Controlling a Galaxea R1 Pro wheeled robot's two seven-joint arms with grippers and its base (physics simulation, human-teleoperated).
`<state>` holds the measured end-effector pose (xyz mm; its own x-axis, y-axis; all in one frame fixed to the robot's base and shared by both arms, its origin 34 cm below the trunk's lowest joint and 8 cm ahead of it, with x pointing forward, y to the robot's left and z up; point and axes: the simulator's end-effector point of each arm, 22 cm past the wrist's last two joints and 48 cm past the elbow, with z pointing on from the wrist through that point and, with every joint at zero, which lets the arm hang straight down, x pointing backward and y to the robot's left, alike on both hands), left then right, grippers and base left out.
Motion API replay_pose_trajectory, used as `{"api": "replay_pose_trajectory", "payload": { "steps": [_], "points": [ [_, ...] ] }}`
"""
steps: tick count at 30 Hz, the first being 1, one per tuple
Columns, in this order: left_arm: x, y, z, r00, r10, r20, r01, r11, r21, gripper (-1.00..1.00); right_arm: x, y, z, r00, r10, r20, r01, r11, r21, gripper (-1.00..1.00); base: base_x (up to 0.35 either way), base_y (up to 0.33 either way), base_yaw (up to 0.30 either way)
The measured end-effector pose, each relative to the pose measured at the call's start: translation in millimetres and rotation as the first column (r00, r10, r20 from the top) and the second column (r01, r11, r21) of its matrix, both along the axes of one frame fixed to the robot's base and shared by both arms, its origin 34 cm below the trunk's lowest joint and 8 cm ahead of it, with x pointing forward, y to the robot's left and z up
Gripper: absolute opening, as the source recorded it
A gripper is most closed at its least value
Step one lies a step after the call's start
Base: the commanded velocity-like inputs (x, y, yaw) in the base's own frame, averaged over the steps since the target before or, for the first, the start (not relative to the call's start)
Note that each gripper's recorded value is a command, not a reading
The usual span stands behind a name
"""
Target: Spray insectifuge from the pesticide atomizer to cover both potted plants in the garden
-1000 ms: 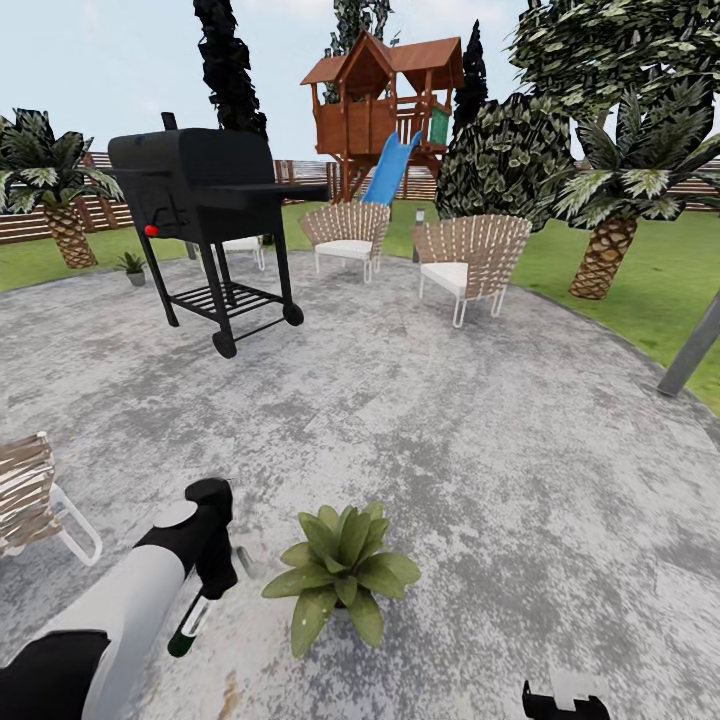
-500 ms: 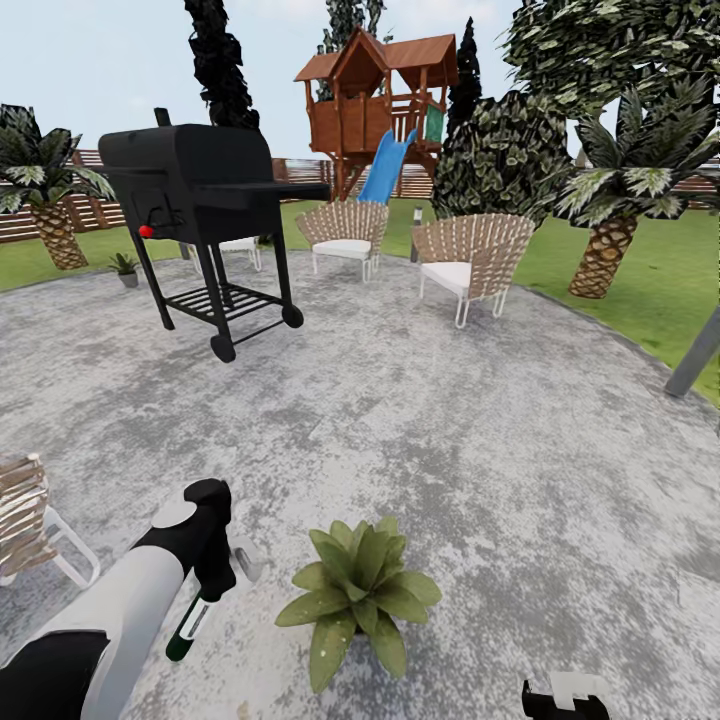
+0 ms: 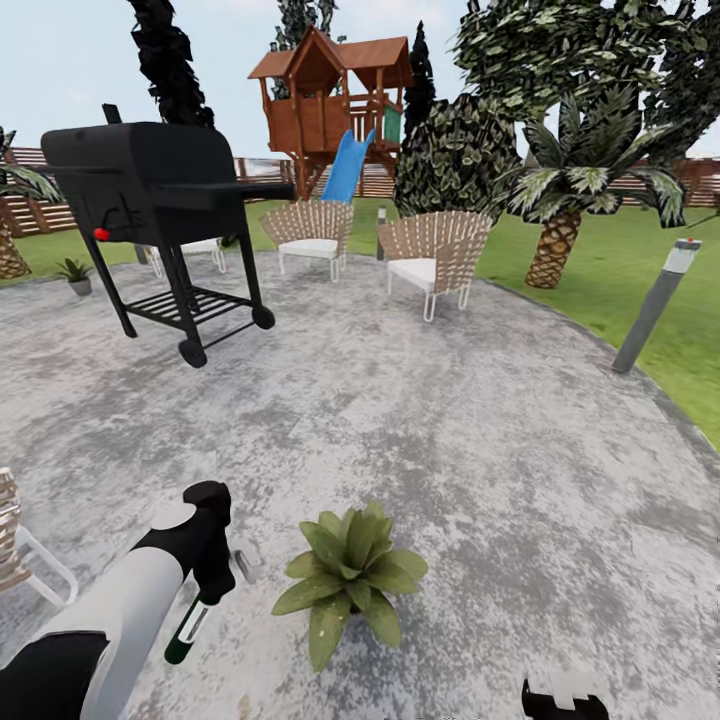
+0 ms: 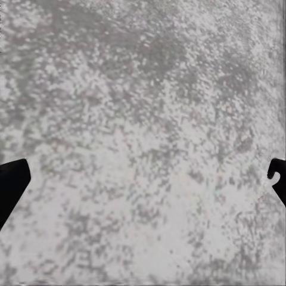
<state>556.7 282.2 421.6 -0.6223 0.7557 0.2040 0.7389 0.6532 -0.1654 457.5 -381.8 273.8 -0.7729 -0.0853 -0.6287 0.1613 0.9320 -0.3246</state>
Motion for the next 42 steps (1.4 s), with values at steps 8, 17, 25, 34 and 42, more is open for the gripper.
{"api": "replay_pose_trajectory", "payload": {
  "steps": [8, 17, 25, 34, 42],
  "points": [
    [-2, -1, -5, 1.0, 0.0, -0.01, 0.0, 1.0, -0.004, -1.0, -3, -1, -3, 1.0, -0.004, -0.009, 0.004, 1.0, -0.001, 1.0, 0.07, 0.171, -0.181],
    [-18, -1, -20, 0.999, -0.004, -0.042, 0.004, 1.0, -0.002, -1.0, -7, -1, -7, 1.0, -0.005, -0.02, 0.004, 1.0, -0.002, 1.0, 0.001, 0.002, -0.128],
    [-7, -31, -14, 0.999, -0.028, -0.016, 0.028, 0.999, -0.034, -1.0, -8, -1, -8, 1.0, 0.002, -0.024, -0.002, 1.0, -0.003, 1.0, 0.0, 0.0, -0.004],
    [-11, -35, -17, 0.999, -0.038, -0.024, 0.037, 0.999, -0.034, -1.0, -7, -2, -7, 1.0, -0.005, -0.021, 0.005, 1.0, -0.003, 1.0, 0.0, 0.199, -0.152],
    [-11, -31, -17, 0.999, -0.035, -0.021, 0.034, 0.999, -0.027, -1.0, -8, -2, -7, 1.0, -0.005, -0.021, 0.005, 1.0, -0.003, 1.0, 0.042, 0.288, -0.298]
  ]
}}
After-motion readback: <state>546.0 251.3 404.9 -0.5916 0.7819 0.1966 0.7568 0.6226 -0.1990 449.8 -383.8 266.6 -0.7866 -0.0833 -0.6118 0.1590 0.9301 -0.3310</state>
